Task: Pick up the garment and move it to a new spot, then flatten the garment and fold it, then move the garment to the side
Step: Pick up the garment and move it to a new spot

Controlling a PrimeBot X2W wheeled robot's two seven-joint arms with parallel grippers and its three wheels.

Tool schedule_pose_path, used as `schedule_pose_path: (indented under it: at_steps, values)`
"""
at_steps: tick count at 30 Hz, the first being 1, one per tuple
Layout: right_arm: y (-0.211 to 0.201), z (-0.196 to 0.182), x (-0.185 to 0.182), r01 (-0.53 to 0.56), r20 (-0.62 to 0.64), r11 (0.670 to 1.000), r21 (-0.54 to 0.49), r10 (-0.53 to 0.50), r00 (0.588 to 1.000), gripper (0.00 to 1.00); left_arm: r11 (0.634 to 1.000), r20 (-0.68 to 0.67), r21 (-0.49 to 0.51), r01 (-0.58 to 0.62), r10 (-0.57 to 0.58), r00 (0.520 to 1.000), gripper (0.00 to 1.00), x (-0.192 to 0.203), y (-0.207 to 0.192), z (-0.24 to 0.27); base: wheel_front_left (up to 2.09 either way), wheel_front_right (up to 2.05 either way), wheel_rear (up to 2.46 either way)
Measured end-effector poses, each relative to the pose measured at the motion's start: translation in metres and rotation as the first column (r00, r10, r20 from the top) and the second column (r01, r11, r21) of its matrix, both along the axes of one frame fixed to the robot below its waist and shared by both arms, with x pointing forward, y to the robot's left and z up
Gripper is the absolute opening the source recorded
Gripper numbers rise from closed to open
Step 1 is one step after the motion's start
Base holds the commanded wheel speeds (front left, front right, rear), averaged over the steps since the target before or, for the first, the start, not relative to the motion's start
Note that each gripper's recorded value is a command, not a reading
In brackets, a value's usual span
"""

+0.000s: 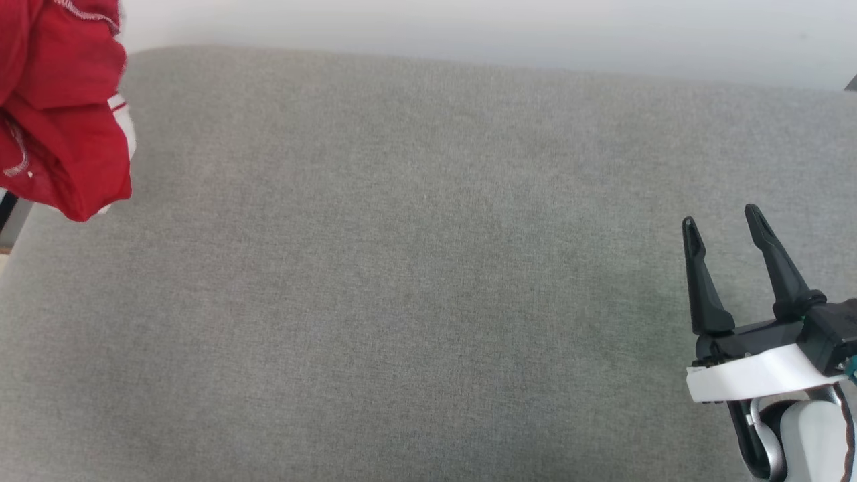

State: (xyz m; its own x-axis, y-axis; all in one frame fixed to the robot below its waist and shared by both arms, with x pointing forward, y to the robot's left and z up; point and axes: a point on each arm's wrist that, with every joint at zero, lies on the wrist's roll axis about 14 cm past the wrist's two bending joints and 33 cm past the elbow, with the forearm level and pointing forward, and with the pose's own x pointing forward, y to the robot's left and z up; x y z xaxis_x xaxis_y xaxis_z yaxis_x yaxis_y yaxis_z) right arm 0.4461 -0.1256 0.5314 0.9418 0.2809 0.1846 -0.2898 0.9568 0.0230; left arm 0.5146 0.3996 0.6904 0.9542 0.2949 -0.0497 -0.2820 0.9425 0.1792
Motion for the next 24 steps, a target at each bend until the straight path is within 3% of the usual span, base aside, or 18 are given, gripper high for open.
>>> schedule_pose_path:
  at_steps: [7, 14, 19, 24]
  values:
    - [-0.009, 0.016, -0.011, 0.037, 0.035, 0.999, 0.018, -0.037, 0.999, 1.0, 0.991, 0.023, 0.043, 0.129, -0.13, 0.991, 0.0, -0.008, -0.048, 0.027, 0.0, 0.0, 0.0]
    - [-0.038, 0.019, -0.022, 0.124, 0.038, 0.992, 0.025, -0.125, 0.991, 1.0, 0.947, -0.02, 0.04, 0.32, -0.319, 0.947, 0.0, -0.004, -0.129, 0.015, 0.0, 0.0, 0.0]
    - [-0.064, 0.019, -0.032, 0.199, 0.035, 0.98, 0.023, -0.2, 0.979, 1.0, 0.88, -0.065, 0.029, 0.474, -0.472, 0.879, 0.0, -0.003, -0.197, -0.003, 0.0, 0.0, 0.0]
    - [-0.09, 0.017, -0.043, 0.28, 0.026, 0.96, 0.021, -0.281, 0.959, 1.0, 0.784, -0.118, -0.001, 0.621, -0.616, 0.779, 0.0, -0.001, -0.264, -0.029, 0.0, 0.0, 0.0]
